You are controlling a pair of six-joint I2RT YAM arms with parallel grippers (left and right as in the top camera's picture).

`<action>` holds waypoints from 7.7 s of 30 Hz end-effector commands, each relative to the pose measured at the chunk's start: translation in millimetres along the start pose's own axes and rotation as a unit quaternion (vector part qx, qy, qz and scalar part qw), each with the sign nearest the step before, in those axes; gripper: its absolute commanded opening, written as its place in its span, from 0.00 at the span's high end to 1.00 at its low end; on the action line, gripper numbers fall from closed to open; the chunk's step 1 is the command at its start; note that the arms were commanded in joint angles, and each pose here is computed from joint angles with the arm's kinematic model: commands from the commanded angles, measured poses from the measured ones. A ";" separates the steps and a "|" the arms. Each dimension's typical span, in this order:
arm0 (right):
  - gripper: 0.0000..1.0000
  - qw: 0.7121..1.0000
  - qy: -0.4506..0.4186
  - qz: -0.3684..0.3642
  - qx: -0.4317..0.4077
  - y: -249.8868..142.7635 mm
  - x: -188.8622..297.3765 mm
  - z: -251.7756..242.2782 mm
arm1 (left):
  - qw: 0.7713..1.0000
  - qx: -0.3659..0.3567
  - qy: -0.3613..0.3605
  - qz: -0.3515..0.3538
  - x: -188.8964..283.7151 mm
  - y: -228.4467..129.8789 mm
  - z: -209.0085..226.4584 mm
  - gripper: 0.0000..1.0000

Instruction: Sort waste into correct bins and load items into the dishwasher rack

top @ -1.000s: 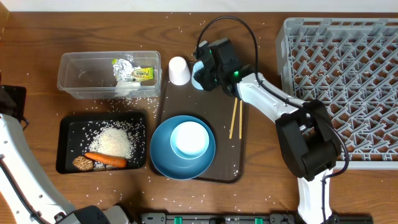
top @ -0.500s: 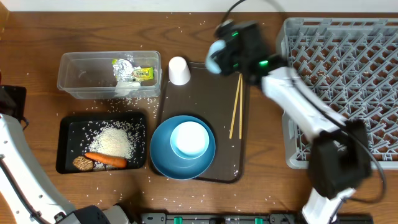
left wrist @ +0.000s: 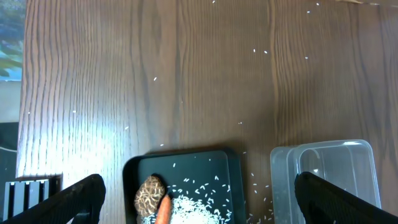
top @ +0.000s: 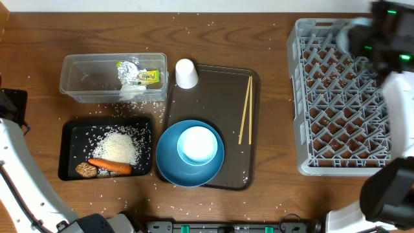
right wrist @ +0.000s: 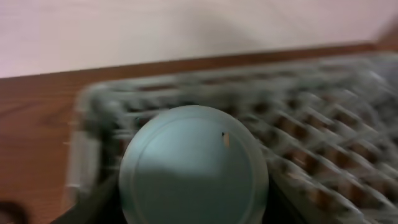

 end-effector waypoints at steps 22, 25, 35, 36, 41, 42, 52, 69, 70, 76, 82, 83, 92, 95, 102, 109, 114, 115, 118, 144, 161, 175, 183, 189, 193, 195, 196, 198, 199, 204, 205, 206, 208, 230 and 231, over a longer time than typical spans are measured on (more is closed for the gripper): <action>0.01 0.994 0.060 0.092 0.014 -40.7 -22.2 26.6 | 1.000 0.001 0.000 0.001 0.2 1.1 0.7 0.02; 0.01 0.985 0.140 0.091 0.037 -42.5 -4.2 74.2 | 1.000 0.001 0.000 0.001 0.2 1.1 0.7 0.02; 0.01 0.921 0.348 0.073 0.158 -103.5 33.6 267.5 | 1.000 0.001 0.000 0.001 0.2 1.1 0.7 0.02; 0.01 0.911 0.365 0.073 0.175 -118.0 36.0 288.9 | 1.000 0.001 0.000 0.001 0.2 1.1 0.7 0.02; 0.01 0.901 0.365 0.068 0.227 -186.4 26.5 353.6 | 1.000 0.001 0.000 0.001 0.2 1.1 0.7 0.02; 0.01 0.900 0.361 0.068 0.234 -197.9 23.6 361.0 | 1.000 0.001 0.000 0.001 0.2 1.1 0.7 0.02; 0.01 0.895 0.351 0.078 0.264 -264.8 -1.2 390.0 | 1.000 0.001 0.000 0.001 0.2 1.1 0.7 0.02; 0.01 0.890 0.371 0.067 0.258 -286.9 -28.7 400.4 | 1.000 0.001 0.000 0.001 0.2 1.1 0.7 0.02; 0.01 0.889 0.373 0.066 0.257 -288.1 -29.5 401.2 | 1.000 0.001 0.000 0.001 0.2 1.1 0.7 0.02; 0.01 0.892 0.374 0.067 0.245 -301.5 -44.0 402.3 | 1.000 0.001 0.000 0.001 0.2 1.1 0.7 0.02; 0.01 0.894 0.379 0.068 0.227 -311.3 -53.2 406.0 | 1.000 0.001 0.000 0.001 0.2 1.1 0.7 0.02; 0.01 0.894 0.379 0.068 0.227 -311.9 -54.2 406.0 | 1.000 0.001 0.000 0.001 0.2 1.1 0.7 0.02; 0.28 0.896 0.379 0.064 0.223 -307.9 -54.2 407.9 | 1.000 0.001 0.000 0.001 0.2 1.1 0.7 0.02; 0.28 0.900 0.373 0.063 0.217 -305.3 -56.2 406.2 | 1.000 0.001 0.000 0.001 0.2 1.1 0.7 0.02; 0.40 0.909 0.367 0.060 0.188 -282.6 -53.2 401.8 | 1.000 0.001 0.000 0.001 0.2 1.1 0.7 0.02; 0.43 0.935 0.321 0.025 0.150 -204.0 -36.0 371.5 | 1.000 0.001 0.000 0.001 0.2 1.1 0.7 0.02; 0.38 0.954 0.278 -0.002 0.113 -124.6 -18.5 317.4 | 1.000 0.001 0.000 0.001 0.2 1.1 0.7 0.02; 0.37 0.958 0.266 -0.010 0.102 -105.6 -13.1 301.5 | 1.000 0.001 0.000 0.001 0.2 1.1 0.7 0.02; 0.36 0.971 0.227 -0.033 0.072 -56.5 1.8 250.2 | 1.000 0.001 0.000 0.001 0.2 1.1 0.7 0.02; 0.25 0.991 -0.032 0.036 -0.129 -4.3 3.8 -71.8 | 1.000 0.001 0.000 0.001 0.2 1.1 0.7 0.02; 0.01 0.987 -0.046 0.061 0.141 -44.2 -53.9 36.0 | 1.000 0.001 0.000 0.001 0.2 1.1 0.7 0.02; 0.01 0.972 -0.150 0.080 0.164 -73.6 -103.5 13.0 | 1.000 0.001 0.000 0.001 0.2 1.1 0.7 0.02; 0.05 0.974 -0.144 0.066 0.160 -70.6 -109.5 15.0 | 1.000 0.001 0.000 0.001 0.2 1.1 0.7 0.02; 0.11 0.980 -0.101 0.064 0.159 -72.6 -117.2 24.9 | 1.000 0.001 0.000 0.001 0.2 1.1 0.7 0.02; 0.16 0.979 -0.106 0.064 0.159 -72.8 -116.9 23.7 | 1.000 0.001 0.000 0.001 0.2 1.1 0.7 0.02; 0.18 0.978 -0.115 0.065 0.160 -72.9 -116.4 21.4 | 1.000 0.001 0.000 0.001 0.2 1.1 0.7 0.02; 0.18 0.977 -0.122 0.065 0.161 -72.8 -115.9 19.7 | 1.000 0.001 0.000 0.001 0.2 1.1 0.7 0.02; 0.18 0.976 -0.133 0.064 0.162 -72.3 -115.3 17.2 | 1.000 0.001 0.000 0.001 0.2 1.1 0.7 0.02; 0.19 0.975 -0.138 0.065 0.163 -72.2 -114.8 15.9 | 1.000 0.001 0.000 0.001 0.2 1.1 0.7 0.02; 0.32 0.972 -0.160 0.055 0.165 -64.6 -109.7 12.7 | 1.000 0.001 0.000 0.001 0.2 1.1 0.7 0.02; 0.33 0.972 -0.160 0.052 0.164 -62.4 -108.1 13.1 | 1.000 0.001 0.000 0.001 0.2 1.1 0.7 0.02; 0.32 0.973 -0.159 0.046 0.163 -57.9 -104.1 14.2 | 1.000 0.001 0.000 0.001 0.2 1.1 0.7 0.02; 0.32 0.974 -0.157 0.036 0.160 -51.1 -97.7 15.7 | 1.000 0.001 0.000 0.001 0.2 1.1 0.7 0.02; 0.19 0.998 0.009 -0.024 0.059 20.1 -2.6 -28.0 | 1.000 0.001 0.000 0.001 0.2 1.1 0.7 0.02; 0.18 0.997 0.033 -0.014 0.069 14.8 -8.7 -21.0 | 1.000 0.001 0.000 0.001 0.2 1.1 0.7 0.02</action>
Point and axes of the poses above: each gripper's point midway between its finger pads, its own x axis back along the fingers, its own z axis along the line the jaws close on, y = z × x, the point moved 5 cm from there along x, back along the fingers, and after that the axes turned 14 degrees about -x, right-handed, at the moved point
